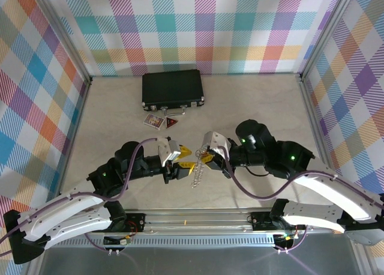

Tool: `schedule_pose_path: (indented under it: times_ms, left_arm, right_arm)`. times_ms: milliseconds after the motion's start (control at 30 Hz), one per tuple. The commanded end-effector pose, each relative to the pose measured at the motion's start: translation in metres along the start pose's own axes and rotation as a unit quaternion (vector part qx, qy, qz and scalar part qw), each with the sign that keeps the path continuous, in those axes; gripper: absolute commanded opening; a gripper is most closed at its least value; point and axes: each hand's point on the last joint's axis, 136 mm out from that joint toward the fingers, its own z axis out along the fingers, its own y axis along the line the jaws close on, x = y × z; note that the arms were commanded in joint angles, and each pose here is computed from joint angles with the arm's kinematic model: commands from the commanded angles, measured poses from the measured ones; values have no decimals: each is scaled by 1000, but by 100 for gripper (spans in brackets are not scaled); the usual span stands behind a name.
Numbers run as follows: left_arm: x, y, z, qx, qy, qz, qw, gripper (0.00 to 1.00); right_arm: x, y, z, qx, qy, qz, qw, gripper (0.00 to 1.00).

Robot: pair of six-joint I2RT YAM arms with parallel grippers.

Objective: Put the keys on the keyring

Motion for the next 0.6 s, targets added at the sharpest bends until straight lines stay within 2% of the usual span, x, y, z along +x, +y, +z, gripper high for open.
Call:
schedule_pose_path:
  times_ms: [0, 133, 167, 200, 233, 567]
  left_arm:
    - [-19, 14, -11, -49, -53, -6, 997, 56]
    - [-6, 36, -16, -114, -40, -18, 992, 68]
    - [-2, 42, -17, -131, -38, -21, 990, 77]
    - [3, 48, -17, -146, -34, -25, 988, 93]
    - [8, 51, -17, -156, -28, -28, 987, 100]
    - [25, 67, -19, -200, -22, -35, 979, 100]
  right_arm:
    - [-7, -18, 2, 39, 15, 9, 999, 0]
    - [-2, -44, 13, 65, 39, 56, 996, 0]
    - [-1, -49, 15, 66, 41, 68, 995, 0]
    - [-1, -53, 17, 68, 42, 81, 994, 0]
    - [-2, -59, 19, 70, 43, 95, 992, 0]
    - [8, -124, 47, 93, 57, 222, 969, 0]
